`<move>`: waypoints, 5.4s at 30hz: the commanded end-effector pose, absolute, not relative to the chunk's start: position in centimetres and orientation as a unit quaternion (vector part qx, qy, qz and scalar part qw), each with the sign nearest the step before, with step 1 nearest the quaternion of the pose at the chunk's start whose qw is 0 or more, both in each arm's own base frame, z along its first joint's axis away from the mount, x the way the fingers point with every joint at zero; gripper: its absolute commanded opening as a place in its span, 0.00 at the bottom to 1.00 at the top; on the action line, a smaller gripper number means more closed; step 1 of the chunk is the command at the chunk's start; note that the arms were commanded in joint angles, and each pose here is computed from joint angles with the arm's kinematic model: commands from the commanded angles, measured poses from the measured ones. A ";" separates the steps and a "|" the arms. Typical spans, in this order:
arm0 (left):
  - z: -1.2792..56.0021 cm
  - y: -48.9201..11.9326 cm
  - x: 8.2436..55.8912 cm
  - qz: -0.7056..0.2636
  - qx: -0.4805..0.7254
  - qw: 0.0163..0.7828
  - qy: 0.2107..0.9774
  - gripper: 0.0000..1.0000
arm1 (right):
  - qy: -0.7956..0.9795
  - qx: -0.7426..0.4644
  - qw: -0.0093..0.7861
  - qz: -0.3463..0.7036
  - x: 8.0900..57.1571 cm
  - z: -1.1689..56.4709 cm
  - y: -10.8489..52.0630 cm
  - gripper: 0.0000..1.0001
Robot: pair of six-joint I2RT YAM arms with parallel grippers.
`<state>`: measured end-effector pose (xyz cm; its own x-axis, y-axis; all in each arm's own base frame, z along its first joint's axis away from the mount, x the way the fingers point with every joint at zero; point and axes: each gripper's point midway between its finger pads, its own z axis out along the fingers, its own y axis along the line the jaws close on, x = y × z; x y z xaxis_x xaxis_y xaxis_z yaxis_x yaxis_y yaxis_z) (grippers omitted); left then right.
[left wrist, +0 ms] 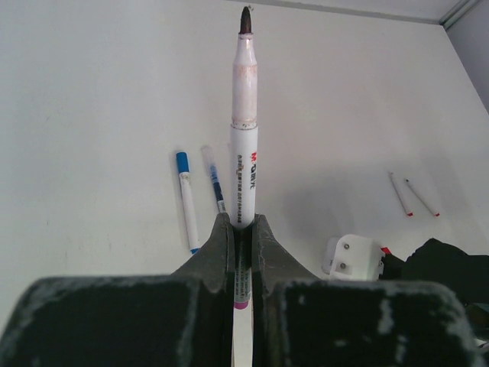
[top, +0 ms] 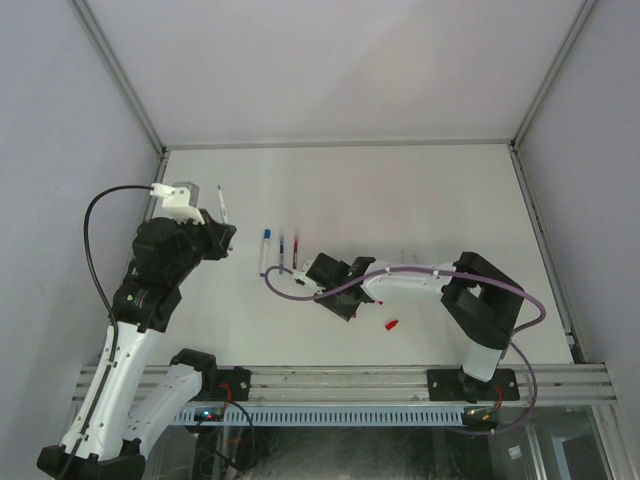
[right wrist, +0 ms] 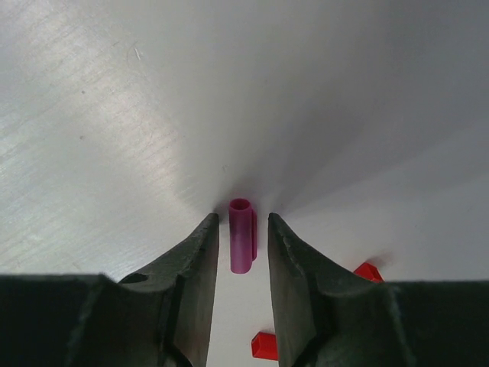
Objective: Insert the pens into the pen caps
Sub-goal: Place the pen cap at the center of the board, then adjust the pen cap at the center of the board.
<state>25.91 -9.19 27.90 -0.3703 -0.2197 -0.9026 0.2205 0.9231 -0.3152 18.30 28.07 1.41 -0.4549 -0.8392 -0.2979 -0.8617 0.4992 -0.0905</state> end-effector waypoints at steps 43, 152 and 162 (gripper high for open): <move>28.5 -9.4 26.2 -0.219 0.000 0.574 0.789 0.00 | 0.959 0.167 0.227 0.032 17.7 5.5 27.4 0.84; 28.5 -8.1 26.3 -0.197 -0.023 0.584 0.787 0.00 | 0.890 -0.263 0.354 0.111 23.1 10.8 30.4 0.74; 28.5 -8.2 26.2 -0.199 -0.021 0.584 0.787 0.00 | 0.932 0.034 0.325 0.154 22.5 11.5 28.6 1.00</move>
